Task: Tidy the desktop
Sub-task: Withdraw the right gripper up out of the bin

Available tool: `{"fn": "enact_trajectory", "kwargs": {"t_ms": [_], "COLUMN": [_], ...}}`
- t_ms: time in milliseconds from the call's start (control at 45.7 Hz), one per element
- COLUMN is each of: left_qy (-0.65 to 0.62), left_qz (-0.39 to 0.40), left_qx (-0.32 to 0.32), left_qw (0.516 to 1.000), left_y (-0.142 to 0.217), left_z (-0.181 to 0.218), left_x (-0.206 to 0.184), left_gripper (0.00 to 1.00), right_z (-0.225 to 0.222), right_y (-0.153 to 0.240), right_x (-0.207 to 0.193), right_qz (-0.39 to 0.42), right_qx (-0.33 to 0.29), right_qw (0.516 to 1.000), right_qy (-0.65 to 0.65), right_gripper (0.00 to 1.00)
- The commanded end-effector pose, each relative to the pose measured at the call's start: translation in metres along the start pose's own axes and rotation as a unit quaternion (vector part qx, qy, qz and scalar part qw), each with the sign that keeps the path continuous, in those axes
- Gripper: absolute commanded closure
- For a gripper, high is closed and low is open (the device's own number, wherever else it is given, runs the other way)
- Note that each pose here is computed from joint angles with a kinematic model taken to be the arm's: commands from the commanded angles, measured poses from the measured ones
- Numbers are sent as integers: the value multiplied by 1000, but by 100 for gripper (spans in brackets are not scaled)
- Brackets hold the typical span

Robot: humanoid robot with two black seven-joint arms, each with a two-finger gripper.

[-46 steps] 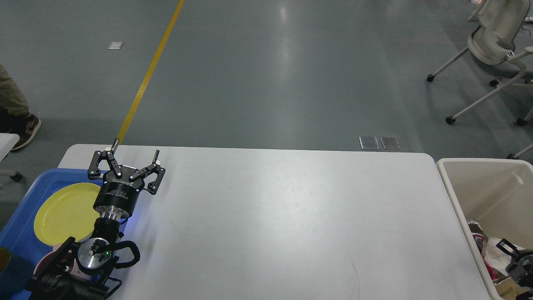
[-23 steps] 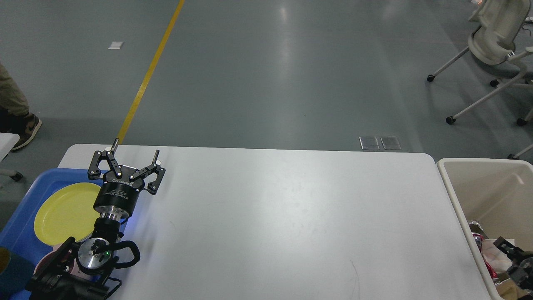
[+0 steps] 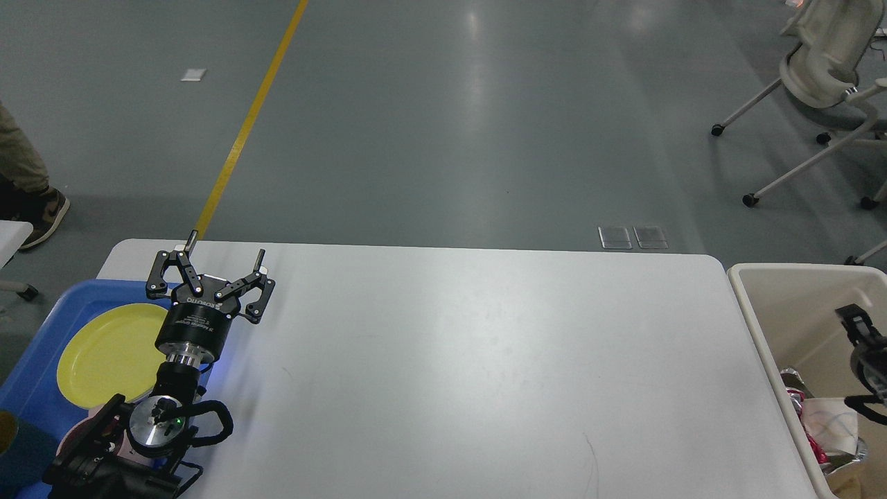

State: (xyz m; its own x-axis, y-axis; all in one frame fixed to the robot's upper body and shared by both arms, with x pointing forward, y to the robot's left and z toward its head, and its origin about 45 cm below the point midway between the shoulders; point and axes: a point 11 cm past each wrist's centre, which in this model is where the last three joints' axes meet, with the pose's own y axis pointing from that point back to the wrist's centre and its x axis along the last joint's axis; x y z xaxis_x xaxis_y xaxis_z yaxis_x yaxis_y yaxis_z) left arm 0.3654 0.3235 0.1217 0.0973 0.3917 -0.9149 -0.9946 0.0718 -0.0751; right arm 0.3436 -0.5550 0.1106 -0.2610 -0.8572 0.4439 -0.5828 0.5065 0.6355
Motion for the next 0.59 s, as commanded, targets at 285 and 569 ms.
{"fn": "enact_trajectory", "kwargs": {"t_ms": [285,569], "left_qy": [0,0], "left_qz": [0,0], "left_qx": [0,0], "left_qw": [1000,1000], "left_y": [0,0], "left_z": [0,0], "left_x": [0,0], "left_gripper": [4,4], "right_z": [-82,-71], "right_y": [42,71], "right_x": [-52,-98], "right_qz": [-177,-305], "right_qx": [191,271], "right_qw": [855,761], "right_qy": [-449,-504], "right_gripper": [0,0]}}
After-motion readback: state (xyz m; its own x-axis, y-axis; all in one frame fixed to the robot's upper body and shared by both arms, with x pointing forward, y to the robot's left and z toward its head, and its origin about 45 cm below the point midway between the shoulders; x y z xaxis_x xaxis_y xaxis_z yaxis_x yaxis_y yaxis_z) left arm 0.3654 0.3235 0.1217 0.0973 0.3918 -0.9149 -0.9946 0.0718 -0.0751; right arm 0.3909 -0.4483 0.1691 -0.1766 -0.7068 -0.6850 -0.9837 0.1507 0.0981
